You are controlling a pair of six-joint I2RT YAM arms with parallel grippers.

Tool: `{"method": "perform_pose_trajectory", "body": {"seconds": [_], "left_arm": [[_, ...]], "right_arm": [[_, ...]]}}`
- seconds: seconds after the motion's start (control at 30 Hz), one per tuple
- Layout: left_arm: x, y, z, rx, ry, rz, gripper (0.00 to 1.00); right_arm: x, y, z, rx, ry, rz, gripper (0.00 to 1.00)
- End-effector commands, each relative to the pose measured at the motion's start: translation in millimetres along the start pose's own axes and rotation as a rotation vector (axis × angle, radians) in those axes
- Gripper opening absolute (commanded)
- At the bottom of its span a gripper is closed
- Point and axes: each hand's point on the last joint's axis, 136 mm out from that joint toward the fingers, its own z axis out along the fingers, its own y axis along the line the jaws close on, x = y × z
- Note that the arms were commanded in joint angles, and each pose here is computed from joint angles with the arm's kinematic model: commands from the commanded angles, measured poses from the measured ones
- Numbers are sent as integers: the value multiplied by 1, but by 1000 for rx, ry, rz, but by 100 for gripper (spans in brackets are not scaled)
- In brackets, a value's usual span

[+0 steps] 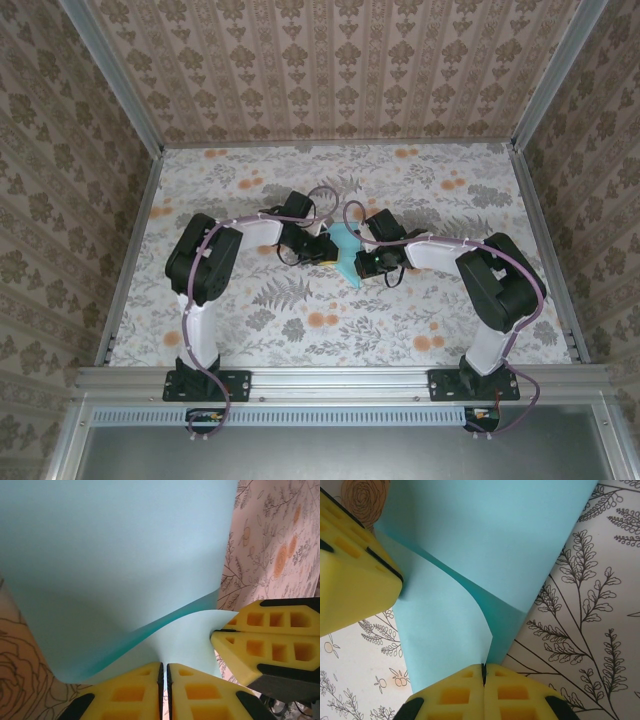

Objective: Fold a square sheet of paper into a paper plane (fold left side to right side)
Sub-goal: Third fold the triangle at the center of the table.

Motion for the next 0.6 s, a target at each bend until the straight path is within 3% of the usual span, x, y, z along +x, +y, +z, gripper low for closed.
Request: {"method": "perform_pose_trajectory", "body": {"seconds": [0.0,0.4,0.57], "left_arm": [[11,20,7,-44,36,-19,13],[21,42,12,-110,58,-66,13],[25,44,12,-117,70,-77,13]], "right_arm": [[34,-15,10,60,127,9,0],[11,-6,-2,22,65,62,0],[-14,-4,-30,-12,-17,141,21]]}}
